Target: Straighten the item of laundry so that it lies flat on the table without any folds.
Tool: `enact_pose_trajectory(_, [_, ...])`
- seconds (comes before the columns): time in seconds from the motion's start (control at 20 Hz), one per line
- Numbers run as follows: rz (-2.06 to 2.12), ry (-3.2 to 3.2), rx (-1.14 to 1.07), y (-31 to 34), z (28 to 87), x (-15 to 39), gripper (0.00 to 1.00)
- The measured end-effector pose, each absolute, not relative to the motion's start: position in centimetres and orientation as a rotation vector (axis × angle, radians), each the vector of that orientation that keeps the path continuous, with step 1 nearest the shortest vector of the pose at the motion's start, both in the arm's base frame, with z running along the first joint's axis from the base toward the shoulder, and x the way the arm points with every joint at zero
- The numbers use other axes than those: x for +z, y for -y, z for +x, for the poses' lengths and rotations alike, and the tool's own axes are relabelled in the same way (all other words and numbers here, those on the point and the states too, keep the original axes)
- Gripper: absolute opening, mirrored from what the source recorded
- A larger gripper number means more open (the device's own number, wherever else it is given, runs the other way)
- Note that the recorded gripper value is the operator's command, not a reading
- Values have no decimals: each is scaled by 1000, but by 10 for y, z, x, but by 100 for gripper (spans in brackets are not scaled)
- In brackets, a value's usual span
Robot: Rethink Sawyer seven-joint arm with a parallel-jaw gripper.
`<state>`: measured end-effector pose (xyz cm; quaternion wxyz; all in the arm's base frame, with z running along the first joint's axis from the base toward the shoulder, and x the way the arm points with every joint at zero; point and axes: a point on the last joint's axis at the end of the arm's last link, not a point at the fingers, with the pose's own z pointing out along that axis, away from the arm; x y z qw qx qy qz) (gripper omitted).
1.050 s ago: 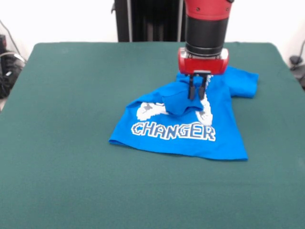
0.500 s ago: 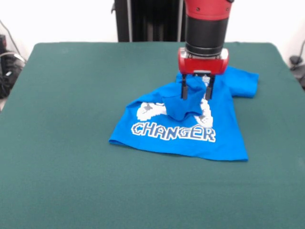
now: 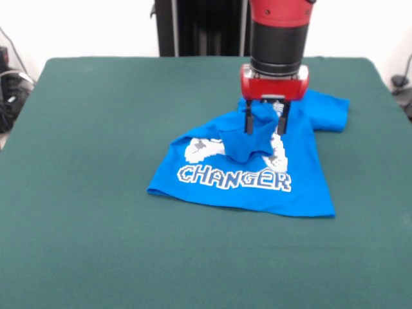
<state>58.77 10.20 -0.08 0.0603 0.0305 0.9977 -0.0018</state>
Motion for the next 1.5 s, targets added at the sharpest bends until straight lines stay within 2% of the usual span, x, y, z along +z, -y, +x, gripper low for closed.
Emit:
enact_pose_trajectory(1.05, [98, -2967, -10, -98, 626, -17, 100])
enact_pose_trajectory(1.5, [100, -2988, -6, -99, 622, -34, 100])
